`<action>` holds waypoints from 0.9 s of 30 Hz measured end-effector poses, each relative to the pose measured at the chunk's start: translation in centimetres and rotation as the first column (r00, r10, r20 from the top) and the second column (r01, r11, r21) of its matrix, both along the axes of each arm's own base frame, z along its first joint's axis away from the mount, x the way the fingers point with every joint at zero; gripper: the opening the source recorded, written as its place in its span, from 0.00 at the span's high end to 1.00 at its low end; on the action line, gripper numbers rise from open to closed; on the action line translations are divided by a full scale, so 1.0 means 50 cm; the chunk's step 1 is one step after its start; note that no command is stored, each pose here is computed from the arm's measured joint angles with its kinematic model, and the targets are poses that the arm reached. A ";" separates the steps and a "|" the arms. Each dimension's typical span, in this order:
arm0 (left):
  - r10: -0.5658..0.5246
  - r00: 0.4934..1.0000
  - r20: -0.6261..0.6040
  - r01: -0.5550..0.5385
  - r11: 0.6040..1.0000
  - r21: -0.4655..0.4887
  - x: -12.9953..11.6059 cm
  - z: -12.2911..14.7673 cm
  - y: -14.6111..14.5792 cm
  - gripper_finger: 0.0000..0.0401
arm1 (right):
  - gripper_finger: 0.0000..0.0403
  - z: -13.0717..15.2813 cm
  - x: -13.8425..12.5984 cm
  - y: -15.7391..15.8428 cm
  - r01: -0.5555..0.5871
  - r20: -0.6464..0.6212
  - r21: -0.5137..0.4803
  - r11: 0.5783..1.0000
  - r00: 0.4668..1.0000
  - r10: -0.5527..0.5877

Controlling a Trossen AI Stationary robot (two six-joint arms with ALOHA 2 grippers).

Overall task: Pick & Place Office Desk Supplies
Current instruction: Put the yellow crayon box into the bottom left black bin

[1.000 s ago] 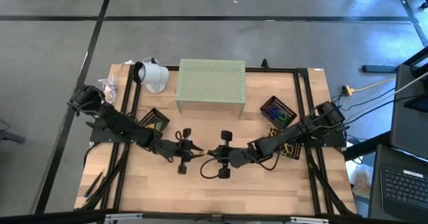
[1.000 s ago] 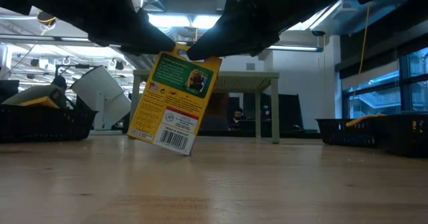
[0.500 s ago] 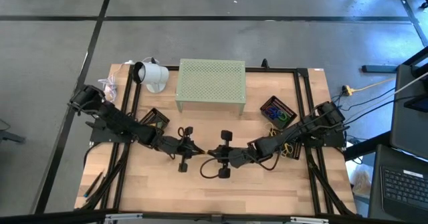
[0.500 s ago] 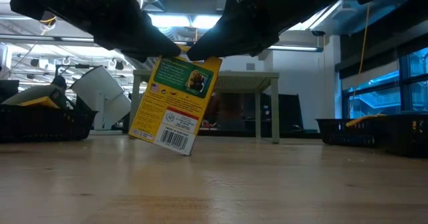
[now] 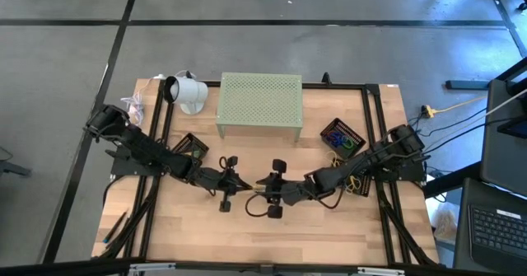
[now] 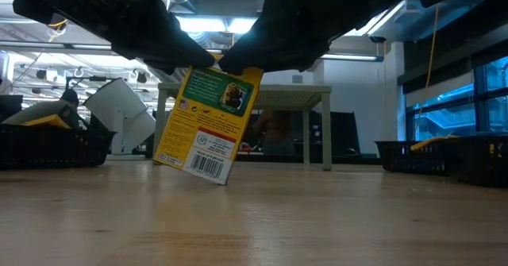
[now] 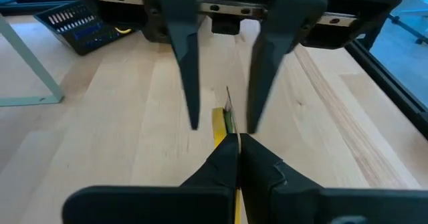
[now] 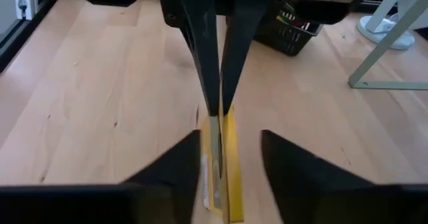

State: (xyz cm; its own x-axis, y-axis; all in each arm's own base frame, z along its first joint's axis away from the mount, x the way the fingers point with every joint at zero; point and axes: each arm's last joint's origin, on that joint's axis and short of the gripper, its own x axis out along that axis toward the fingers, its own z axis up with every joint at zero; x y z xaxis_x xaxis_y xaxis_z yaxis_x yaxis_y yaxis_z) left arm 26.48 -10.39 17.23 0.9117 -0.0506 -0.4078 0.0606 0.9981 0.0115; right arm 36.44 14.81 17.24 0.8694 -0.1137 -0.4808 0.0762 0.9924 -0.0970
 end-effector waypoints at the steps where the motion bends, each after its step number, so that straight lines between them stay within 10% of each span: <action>1: 0.002 1.000 0.000 -0.002 1.000 0.001 0.000 0.000 0.000 1.00 | 0.59 0.002 -0.001 0.000 -0.004 0.000 0.003 1.000 1.000 0.004; 9: 0.065 0.997 0.045 -0.069 0.993 0.091 -0.007 0.020 0.009 1.00 | 0.35 0.088 -0.049 -0.008 -0.020 -0.022 0.064 0.998 1.000 0.022; 27: 0.366 0.927 0.077 -0.374 0.900 0.224 -0.179 0.155 0.080 1.00 | 0.34 0.159 -0.115 0.000 0.024 -0.045 0.198 0.980 0.999 -0.015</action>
State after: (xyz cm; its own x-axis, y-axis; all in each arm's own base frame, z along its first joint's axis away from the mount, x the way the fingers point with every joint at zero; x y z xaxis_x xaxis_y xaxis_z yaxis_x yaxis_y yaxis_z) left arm 17.55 -6.36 24.98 0.8594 0.3846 -0.3370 -0.3166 0.9177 0.2399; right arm 30.66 14.83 25.19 0.8462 -0.0293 -0.5321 0.0957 0.9906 0.0977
